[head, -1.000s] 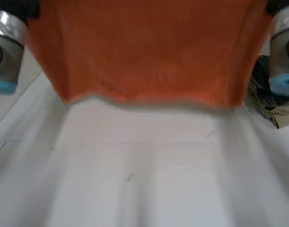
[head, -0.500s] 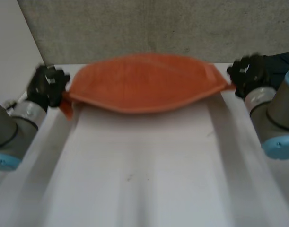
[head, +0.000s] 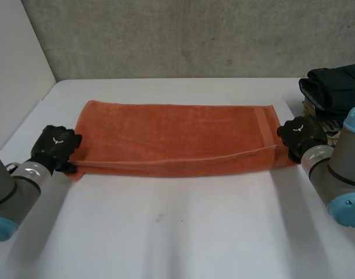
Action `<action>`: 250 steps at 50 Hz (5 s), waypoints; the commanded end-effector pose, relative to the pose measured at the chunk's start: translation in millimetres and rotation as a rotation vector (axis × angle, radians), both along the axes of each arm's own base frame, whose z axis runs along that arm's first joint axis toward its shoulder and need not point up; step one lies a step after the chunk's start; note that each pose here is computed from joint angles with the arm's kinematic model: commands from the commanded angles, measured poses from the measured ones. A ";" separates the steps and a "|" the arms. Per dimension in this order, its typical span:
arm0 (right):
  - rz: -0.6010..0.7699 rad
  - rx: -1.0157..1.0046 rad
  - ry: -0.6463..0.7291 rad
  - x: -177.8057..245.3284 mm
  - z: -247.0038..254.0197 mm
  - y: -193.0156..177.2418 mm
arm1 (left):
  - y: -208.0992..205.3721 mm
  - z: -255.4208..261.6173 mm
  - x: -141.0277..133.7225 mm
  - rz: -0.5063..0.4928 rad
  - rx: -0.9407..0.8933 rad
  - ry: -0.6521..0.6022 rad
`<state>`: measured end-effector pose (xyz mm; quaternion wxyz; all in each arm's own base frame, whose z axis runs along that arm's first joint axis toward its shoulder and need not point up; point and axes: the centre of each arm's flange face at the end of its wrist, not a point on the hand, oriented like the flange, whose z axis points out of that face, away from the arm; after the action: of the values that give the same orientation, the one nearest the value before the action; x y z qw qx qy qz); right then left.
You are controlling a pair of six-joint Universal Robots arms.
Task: Fold the laundry.
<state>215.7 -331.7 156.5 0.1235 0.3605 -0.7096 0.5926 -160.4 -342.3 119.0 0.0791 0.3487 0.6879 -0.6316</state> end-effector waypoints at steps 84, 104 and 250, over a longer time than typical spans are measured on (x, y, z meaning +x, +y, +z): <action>-0.043 0.044 0.070 2.3 -4.4 -14.6 | -9.3 51.4 -80.2 -0.104 -0.189 -0.163; -0.022 0.126 0.019 -17.2 -16.7 10.6 | -38.8 29.3 -46.9 -0.116 -0.062 -0.140; 0.061 -0.068 -0.147 4.7 36.5 -35.2 | -14.6 91.5 -27.5 -0.051 -0.353 0.093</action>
<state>231.9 -363.4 235.3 0.1161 0.3575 -0.6140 0.6940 -191.9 -367.2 243.0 0.1110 0.2985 0.5255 -0.7889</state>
